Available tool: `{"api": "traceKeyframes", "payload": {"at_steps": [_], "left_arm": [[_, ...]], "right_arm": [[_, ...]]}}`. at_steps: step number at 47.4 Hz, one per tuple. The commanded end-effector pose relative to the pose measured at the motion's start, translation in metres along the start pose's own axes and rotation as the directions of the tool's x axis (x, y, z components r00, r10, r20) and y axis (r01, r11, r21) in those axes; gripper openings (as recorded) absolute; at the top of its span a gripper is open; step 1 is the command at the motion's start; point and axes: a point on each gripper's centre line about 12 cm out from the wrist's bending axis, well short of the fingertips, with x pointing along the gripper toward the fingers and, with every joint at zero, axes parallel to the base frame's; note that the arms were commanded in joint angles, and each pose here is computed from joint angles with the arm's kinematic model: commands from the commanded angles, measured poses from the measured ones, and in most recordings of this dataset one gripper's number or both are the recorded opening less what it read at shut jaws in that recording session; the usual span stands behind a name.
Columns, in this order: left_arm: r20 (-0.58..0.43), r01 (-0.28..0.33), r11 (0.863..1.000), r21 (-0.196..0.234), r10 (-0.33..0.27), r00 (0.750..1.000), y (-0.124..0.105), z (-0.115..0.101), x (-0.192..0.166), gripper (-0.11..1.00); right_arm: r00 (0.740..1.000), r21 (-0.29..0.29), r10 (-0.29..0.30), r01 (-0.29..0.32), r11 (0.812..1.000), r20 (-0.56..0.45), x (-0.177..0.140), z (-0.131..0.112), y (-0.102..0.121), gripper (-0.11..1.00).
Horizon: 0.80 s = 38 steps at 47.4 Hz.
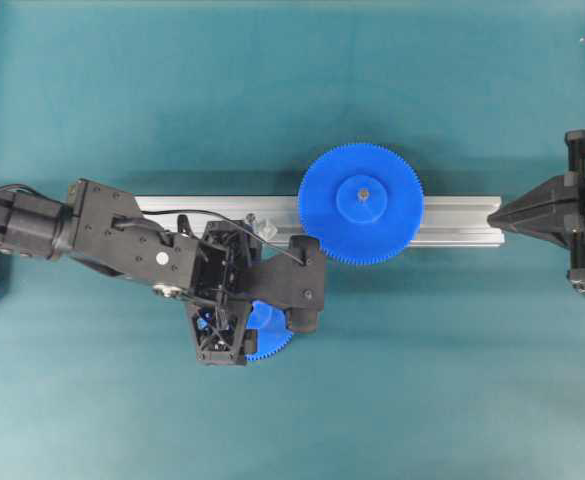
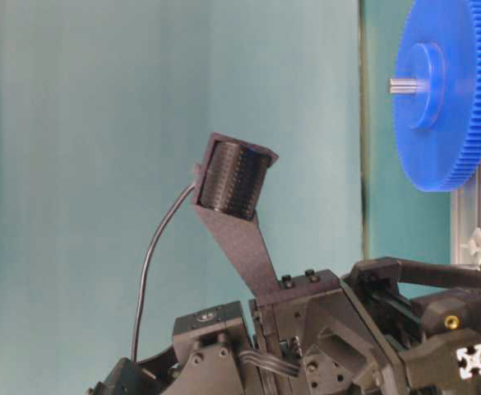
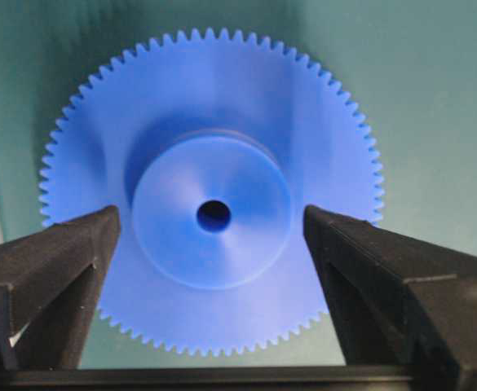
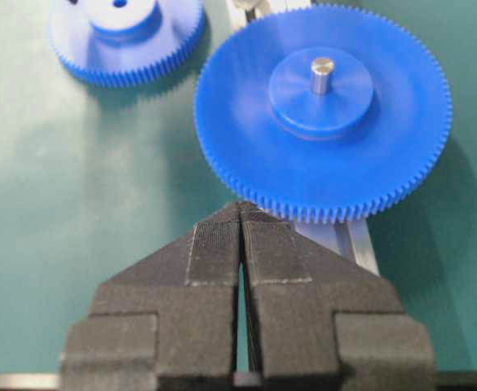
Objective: Insert the small gear onto the shaft.
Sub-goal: 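Open the left gripper around the gear hub, then close the left gripper on the hub and lift the gear upright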
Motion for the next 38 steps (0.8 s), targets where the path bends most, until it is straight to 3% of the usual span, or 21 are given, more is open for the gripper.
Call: {"api": "traceKeyframes", "payload": {"at_steps": [1, 38], "left_arm": [[0.041, 0.004, 1.0, 0.006, -0.004, 0.999, -0.003, 0.007, -0.013, 0.93], [0.035, 0.004, 1.0, -0.001, -0.004, 0.999, -0.003, 0.005, 0.0, 0.93]], "right_arm": [[1.0, 0.014, -0.002, 0.001, 1.0, 0.019, -0.001, 0.005, 0.0, 0.01], [1.0, 0.019, -0.009, 0.009, 1.0, 0.021, -0.001, 0.006, -0.002, 0.01]]}}
